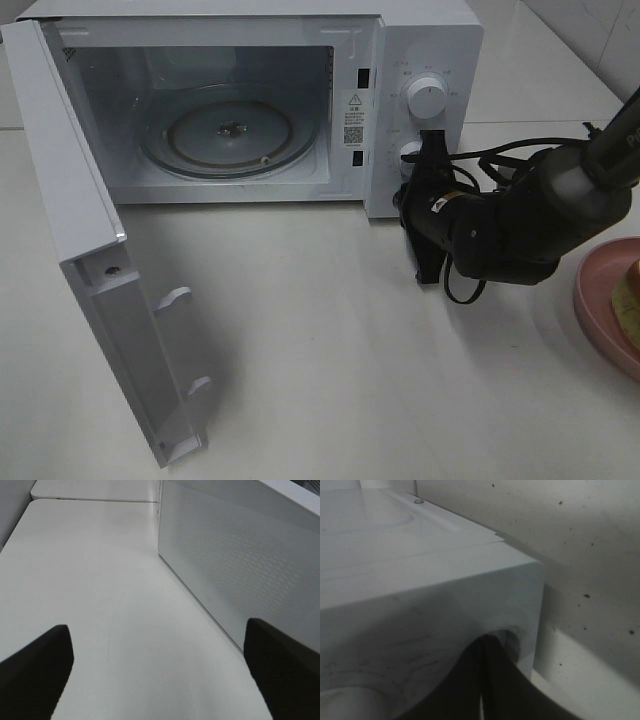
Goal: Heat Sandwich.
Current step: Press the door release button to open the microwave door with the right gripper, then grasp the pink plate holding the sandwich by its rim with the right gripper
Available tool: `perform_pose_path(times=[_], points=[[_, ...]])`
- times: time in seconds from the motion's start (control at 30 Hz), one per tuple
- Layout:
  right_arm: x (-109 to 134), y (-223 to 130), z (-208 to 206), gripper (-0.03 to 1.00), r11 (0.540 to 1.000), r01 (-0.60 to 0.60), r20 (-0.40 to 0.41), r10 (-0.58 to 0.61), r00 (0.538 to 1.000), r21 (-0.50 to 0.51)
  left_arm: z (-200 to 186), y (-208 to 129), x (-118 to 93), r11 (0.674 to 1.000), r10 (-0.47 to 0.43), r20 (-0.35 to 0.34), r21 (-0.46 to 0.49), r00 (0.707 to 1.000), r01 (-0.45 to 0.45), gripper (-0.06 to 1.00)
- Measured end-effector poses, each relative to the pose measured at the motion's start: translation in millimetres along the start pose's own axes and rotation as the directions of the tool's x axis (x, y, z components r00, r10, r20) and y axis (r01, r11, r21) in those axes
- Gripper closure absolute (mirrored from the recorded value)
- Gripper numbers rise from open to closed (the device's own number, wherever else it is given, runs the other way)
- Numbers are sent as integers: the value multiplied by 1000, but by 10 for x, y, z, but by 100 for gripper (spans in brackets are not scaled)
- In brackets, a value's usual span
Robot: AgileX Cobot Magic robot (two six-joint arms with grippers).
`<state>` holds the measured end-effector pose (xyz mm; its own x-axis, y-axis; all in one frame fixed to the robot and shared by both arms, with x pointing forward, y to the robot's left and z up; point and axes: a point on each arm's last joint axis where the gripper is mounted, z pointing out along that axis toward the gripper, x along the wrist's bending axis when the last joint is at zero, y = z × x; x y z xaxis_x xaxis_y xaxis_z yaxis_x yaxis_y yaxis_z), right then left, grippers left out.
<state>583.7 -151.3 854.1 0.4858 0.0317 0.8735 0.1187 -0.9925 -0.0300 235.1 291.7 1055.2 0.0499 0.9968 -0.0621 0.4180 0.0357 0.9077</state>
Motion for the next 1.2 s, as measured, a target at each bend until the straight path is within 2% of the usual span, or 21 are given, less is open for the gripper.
perform_pose_path(times=[0.3,0.37,0.57,0.73,0.83,0.87,0.9,0.97,1.0,1.03,1.07,1.13,1.17,1.2], points=[[44,13,-246,96,998,45,42,-47,998,55,0,0,0,1000,0,0,0,1000,0,7],[12,20,-335,96,995,60,89,-67,994,77,0,0,0,1000,0,0,0,1000,0,7],[78,2,-481,96,988,91,133,-107,985,125,0,0,0,1000,0,0,0,1000,0,7],[178,-20,-639,96,961,200,176,-233,956,190,0,0,0,1000,0,0,0,1000,0,7],[250,-31,-774,95,891,368,179,-421,889,266,0,0,0,1000,0,0,0,1000,0,7],[250,-31,-774,95,891,368,179,-421,889,266,0,0,0,1000,0,0,0,1000,0,7],[276,-34,-840,95,839,450,170,-514,841,306,0,0,0,1000,0,0,0,1000,0,7],[281,-37,-902,95,768,532,162,-611,775,357,0,0,0,1000,0,0,0,1000,0,7],[281,-37,-902,95,768,532,162,-611,775,357,0,0,0,1000,0,0,0,1000,0,7],[287,-38,-936,94,728,569,152,-657,738,382,0,0,0,1000,0,0,0,1000,0,7],[298,-40,-994,94,650,631,126,-732,669,423,0,0,0,1000,0,0,0,1000,0,7],[314,-41,-1056,93,561,687,90,-800,593,461,0,0,0,1000,0,0,0,1000,0,7],[314,-41,-1056,93,561,687,90,-800,593,461,0,0,0,1000,0,0,0,1000,0,7],[322,-41,-1091,93,507,716,65,-835,547,481,0,0,0,1000,0,0,0,1000,0,7]])
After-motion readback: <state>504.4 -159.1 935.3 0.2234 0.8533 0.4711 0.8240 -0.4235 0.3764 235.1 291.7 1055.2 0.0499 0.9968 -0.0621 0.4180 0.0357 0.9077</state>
